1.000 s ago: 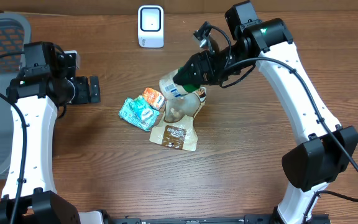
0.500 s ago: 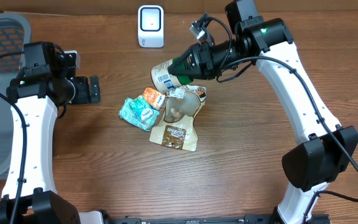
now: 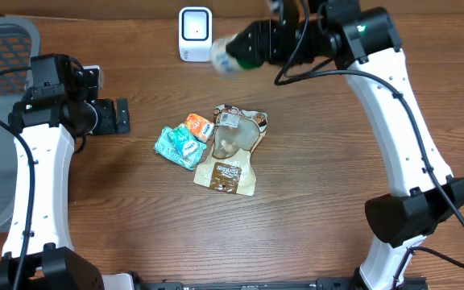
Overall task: Scan the item barcode
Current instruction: 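Carry the jar with the right gripper up toward the white scanner, then hold the jar's label under the white scanner with the right gripper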
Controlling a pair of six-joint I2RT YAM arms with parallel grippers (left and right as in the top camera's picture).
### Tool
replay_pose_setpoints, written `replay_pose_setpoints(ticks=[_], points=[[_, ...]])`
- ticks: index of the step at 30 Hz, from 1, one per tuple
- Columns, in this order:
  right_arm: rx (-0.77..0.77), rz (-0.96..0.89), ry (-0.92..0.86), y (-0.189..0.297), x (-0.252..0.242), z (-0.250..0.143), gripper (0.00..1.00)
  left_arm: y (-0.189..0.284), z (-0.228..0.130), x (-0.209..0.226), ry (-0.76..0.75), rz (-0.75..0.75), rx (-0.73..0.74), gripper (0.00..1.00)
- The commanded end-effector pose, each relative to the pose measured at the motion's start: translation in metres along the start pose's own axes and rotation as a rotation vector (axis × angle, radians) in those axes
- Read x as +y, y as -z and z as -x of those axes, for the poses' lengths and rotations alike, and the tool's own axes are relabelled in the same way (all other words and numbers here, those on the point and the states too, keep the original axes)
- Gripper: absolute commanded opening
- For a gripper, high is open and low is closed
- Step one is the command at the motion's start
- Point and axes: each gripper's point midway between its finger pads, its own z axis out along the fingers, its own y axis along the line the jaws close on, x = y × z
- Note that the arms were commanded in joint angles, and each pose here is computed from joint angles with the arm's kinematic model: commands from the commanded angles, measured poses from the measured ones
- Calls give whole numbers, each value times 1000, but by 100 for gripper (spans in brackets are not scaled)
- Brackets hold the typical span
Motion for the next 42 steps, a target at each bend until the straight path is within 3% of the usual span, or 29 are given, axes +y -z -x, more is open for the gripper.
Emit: replay_pose_setpoints(ticks=[1, 9, 24, 34, 42], points=[[-182, -237, 94, 14, -17, 36, 17, 2, 3, -3, -28, -15, -11, 100], [-381, -548, 417, -25, -28, 86, 17, 2, 3, -3, -28, -15, -10, 99], [-451, -684, 1014, -160, -74, 124, 11, 2, 3, -3, -28, -15, -10, 99], [-588, -612, 1112, -210, -80, 126, 13, 2, 3, -3, -28, -15, -10, 99], [-549, -584, 1176, -234, -90, 112, 13, 2, 3, -3, -28, -15, -10, 100]])
